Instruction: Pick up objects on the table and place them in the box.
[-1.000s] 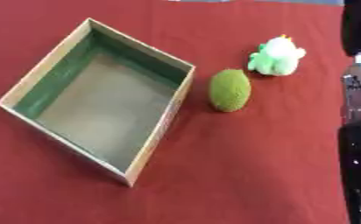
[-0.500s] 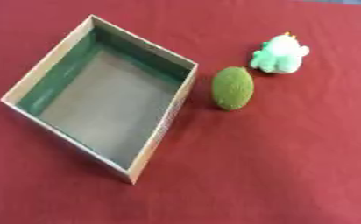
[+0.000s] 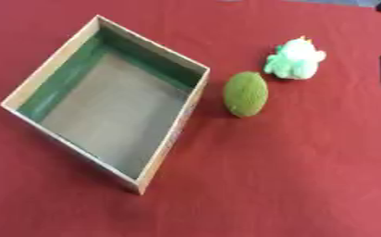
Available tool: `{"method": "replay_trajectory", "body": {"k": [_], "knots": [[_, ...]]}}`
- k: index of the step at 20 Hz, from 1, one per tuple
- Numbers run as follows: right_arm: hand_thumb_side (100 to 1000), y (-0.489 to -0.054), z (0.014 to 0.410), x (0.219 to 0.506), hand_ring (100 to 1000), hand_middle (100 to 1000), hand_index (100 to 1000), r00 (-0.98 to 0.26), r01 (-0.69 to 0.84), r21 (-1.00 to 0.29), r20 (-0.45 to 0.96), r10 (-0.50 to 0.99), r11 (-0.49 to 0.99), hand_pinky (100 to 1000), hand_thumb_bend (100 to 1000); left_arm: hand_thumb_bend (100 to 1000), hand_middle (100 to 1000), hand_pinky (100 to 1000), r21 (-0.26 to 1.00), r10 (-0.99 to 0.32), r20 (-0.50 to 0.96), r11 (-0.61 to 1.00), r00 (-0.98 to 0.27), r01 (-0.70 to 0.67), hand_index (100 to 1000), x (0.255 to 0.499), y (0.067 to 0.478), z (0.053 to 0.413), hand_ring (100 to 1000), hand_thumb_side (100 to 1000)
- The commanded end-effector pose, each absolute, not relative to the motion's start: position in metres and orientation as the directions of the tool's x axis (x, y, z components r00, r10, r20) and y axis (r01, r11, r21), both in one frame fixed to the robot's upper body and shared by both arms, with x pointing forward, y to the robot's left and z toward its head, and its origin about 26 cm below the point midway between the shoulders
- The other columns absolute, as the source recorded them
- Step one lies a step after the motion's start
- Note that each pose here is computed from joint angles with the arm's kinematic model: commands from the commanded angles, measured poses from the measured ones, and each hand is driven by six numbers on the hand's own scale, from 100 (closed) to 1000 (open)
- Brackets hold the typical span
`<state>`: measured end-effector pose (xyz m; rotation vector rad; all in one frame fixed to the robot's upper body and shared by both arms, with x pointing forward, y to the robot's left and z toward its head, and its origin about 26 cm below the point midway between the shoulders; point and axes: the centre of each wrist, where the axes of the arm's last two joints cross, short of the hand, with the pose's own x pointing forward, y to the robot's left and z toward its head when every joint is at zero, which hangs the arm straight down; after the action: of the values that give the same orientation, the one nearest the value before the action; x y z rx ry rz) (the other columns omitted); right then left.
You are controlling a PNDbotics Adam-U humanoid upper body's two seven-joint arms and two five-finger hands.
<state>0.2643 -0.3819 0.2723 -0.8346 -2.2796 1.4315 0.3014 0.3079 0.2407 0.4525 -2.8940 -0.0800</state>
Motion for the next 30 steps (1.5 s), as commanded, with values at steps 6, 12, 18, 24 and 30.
{"method": "replay_trajectory", "body": {"k": [6, 12, 18, 24, 30], "knots": [[226, -0.373, 0.287, 0.264, 971, 805, 931, -0.75, 0.28, -0.959, -0.196, 0.631, 0.035, 852, 100, 190, 723, 841, 0.114, -0.331, 0.161, 0.942, -0.93, -0.316, 915, 0.296, 0.312, 0.25, 799, 673], [246, -0.366, 0.28, 0.267, 983, 806, 937, -0.767, 0.2, -0.978, -0.198, 0.61, -0.066, 859, 100, 190, 722, 841, 0.112, -0.323, 0.162, 0.945, -0.933, -0.307, 914, 0.297, 0.31, 0.251, 799, 673], [259, -0.359, 0.27, 0.269, 1000, 809, 948, -0.794, 0.113, -0.985, -0.167, 0.584, -0.129, 874, 100, 187, 723, 841, 0.11, -0.31, 0.162, 0.949, -0.937, -0.295, 914, 0.298, 0.308, 0.252, 799, 676], [259, -0.35, 0.27, 0.272, 1000, 809, 951, -0.812, 0.071, -0.984, -0.151, 0.564, -0.162, 879, 100, 184, 723, 841, 0.115, -0.299, 0.167, 0.952, -0.94, -0.282, 914, 0.298, 0.306, 0.251, 799, 679], [252, -0.339, 0.28, 0.276, 1000, 815, 955, -0.82, 0.108, -0.984, -0.167, 0.547, -0.139, 878, 100, 180, 723, 841, 0.12, -0.285, 0.174, 0.956, -0.943, -0.267, 914, 0.299, 0.303, 0.251, 799, 684]]}}
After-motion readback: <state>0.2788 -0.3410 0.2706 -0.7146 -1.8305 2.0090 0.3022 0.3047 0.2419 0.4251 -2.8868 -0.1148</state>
